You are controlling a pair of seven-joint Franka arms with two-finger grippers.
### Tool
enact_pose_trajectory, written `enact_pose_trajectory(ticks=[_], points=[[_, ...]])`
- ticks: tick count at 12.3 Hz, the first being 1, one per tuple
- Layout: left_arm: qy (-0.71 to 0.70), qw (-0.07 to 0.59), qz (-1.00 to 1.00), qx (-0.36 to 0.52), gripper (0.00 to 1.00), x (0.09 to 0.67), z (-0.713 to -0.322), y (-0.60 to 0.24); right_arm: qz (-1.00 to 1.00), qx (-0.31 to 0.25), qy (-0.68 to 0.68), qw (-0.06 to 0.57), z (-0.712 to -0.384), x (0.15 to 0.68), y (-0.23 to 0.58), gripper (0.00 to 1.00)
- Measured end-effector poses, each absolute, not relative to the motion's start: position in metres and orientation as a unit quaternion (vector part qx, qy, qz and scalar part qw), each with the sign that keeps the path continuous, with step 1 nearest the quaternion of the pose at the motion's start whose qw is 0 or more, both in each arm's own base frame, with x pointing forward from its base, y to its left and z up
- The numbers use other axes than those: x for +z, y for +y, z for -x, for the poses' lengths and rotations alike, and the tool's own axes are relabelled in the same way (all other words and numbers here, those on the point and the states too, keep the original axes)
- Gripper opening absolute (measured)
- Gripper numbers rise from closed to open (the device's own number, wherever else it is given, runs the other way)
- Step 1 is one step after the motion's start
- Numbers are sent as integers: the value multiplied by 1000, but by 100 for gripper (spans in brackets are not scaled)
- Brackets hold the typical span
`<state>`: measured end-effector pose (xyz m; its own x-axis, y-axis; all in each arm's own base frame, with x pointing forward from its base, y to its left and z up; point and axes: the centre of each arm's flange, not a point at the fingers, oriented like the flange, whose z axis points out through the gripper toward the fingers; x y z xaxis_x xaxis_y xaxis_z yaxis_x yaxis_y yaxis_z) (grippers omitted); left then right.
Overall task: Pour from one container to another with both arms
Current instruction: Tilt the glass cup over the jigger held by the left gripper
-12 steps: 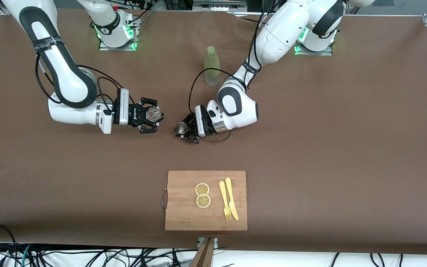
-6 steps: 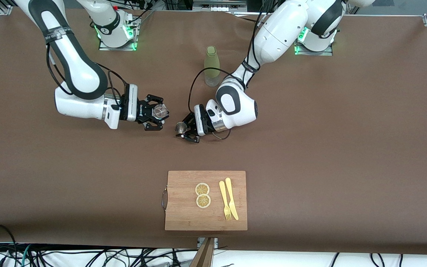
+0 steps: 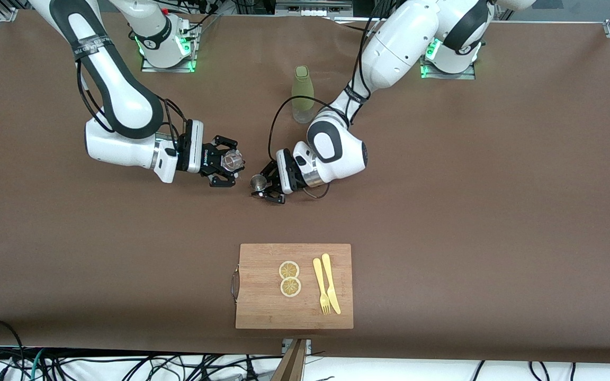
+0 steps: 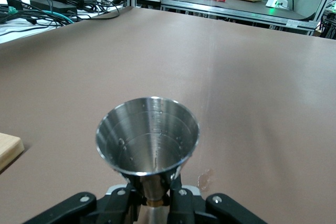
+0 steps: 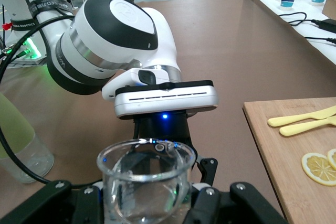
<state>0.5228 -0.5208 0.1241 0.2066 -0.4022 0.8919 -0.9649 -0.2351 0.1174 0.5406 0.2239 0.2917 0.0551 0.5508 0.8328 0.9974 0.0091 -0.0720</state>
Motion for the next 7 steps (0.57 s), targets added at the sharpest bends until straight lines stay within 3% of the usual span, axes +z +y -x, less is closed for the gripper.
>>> enact_pose_trajectory(ticks=[7], points=[[-500,355,-691,382,23,125,-517,-526,665,-298,-598,334,-536,286,238,14]])
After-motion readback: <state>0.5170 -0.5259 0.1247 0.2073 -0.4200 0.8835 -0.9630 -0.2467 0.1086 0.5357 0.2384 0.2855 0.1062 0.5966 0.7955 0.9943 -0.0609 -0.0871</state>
